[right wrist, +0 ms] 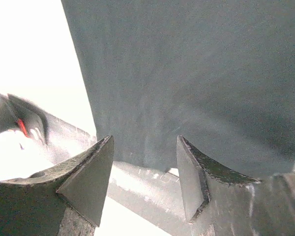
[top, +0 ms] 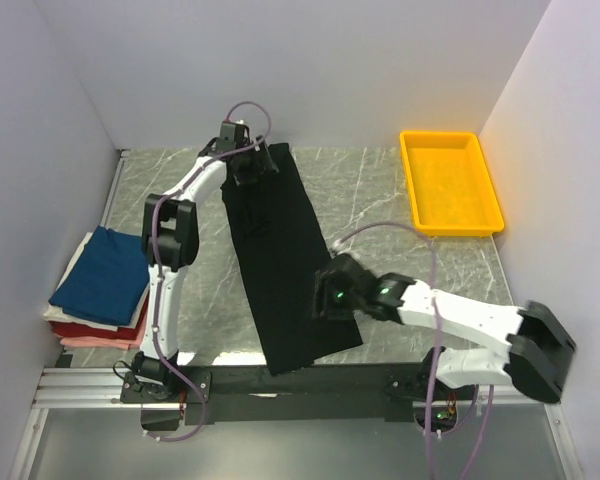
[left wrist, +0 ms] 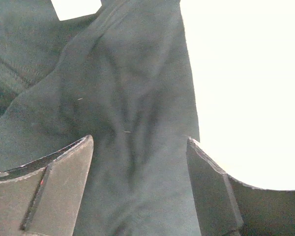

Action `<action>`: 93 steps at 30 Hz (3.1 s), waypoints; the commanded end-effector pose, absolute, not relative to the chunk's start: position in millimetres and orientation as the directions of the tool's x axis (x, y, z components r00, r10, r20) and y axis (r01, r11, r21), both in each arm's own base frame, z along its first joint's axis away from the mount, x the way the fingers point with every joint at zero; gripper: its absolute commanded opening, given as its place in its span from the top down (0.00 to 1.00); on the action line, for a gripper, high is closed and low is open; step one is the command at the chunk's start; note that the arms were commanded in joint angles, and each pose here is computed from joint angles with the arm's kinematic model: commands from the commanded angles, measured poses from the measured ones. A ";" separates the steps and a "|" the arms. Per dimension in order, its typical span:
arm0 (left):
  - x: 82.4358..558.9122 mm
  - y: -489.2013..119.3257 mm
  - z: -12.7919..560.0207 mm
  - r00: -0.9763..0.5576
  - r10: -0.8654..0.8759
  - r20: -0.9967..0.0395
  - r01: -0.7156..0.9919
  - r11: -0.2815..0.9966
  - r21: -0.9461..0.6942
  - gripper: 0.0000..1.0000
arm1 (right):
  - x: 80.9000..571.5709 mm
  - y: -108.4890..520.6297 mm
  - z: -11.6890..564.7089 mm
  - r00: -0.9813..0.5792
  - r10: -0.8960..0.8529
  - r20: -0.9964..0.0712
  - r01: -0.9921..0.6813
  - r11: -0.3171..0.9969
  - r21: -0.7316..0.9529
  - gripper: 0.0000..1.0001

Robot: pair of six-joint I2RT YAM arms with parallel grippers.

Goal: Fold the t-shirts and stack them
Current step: Fold the tshirt

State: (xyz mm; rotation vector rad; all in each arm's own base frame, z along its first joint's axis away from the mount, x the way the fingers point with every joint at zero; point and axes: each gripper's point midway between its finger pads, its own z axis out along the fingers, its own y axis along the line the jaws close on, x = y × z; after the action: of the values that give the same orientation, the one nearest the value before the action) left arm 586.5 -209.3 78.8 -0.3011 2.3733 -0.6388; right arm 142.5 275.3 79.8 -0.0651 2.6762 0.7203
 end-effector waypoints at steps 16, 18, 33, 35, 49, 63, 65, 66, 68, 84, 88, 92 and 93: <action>367.8 -185.0 164.8 -0.529 -0.717 -0.454 -0.420 0.686 -0.594 0.41 | 172.4 165.0 36.3 -0.904 0.189 -0.385 0.016 0.912 0.410 0.39; 321.6 -182.8 125.2 -0.562 -0.718 -0.411 -0.486 0.688 -0.538 0.43 | 165.9 164.6 32.5 -0.911 0.191 -0.366 0.023 0.908 0.419 0.42; 145.2 -206.0 52.2 -0.745 -0.640 -0.188 -0.511 0.728 -0.456 0.46 | 137.1 172.2 14.7 -0.944 0.160 -0.290 0.021 0.902 0.430 0.57; 128.7 -211.1 44.9 -0.775 -0.612 -0.159 -0.501 0.748 -0.437 0.46 | 131.4 173.6 12.4 -0.948 0.150 -0.282 0.017 0.905 0.425 0.59; 63.5 -235.2 19.6 -0.883 -0.463 -0.077 -0.409 0.840 -0.356 0.47 | 102.5 169.3 6.0 -0.965 0.105 -0.242 -0.002 0.916 0.401 0.62; 61.5 -222.4 29.7 -0.881 -0.462 -0.103 -0.401 0.845 -0.353 0.99 | 89.2 186.7 14.6 -0.976 0.047 -0.210 -0.057 0.887 0.459 0.98; 65.8 -212.8 32.9 -0.877 -0.466 -0.117 -0.404 0.848 -0.344 0.99 | 78.0 194.1 15.9 -0.981 0.022 -0.194 -0.075 0.875 0.478 1.00; 64.7 -201.6 35.1 -0.875 -0.466 -0.129 -0.408 0.855 -0.319 0.99 | 72.2 197.9 17.0 -0.983 0.009 -0.182 -0.083 0.868 0.489 1.00; 66.8 -196.8 44.6 -0.874 -0.465 -0.137 -0.404 0.855 -0.324 0.99 | 57.6 208.3 21.6 -0.985 -0.020 -0.169 -0.106 0.849 0.518 1.00; 96.8 -195.2 84.3 -0.882 -0.437 -0.179 -0.330 0.841 -0.429 0.92 | 60.6 226.2 75.6 -0.963 -0.086 -0.255 -0.214 0.821 0.530 1.00; 130.7 -195.8 99.8 -0.854 -0.451 -0.259 -0.296 0.832 -0.469 0.98 | 92.2 226.6 83.9 -0.955 -0.060 -0.292 -0.215 0.818 0.534 1.00; 158.8 -204.3 102.2 -0.834 -0.475 -0.280 -0.295 0.814 -0.501 0.99 | 143.0 229.9 103.9 -0.933 0.035 -0.358 -0.177 0.821 0.542 1.00; 171.7 -204.9 104.4 -0.817 -0.500 -0.288 -0.305 0.798 -0.521 0.99 | 154.9 234.8 114.3 -0.923 0.055 -0.382 -0.179 0.815 0.550 1.00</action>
State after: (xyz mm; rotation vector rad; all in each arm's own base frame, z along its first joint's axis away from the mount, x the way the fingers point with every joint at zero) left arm 139.4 -191.9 85.7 -0.6679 2.6703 -0.5633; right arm 120.2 220.5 82.2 -0.0462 2.7496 0.8007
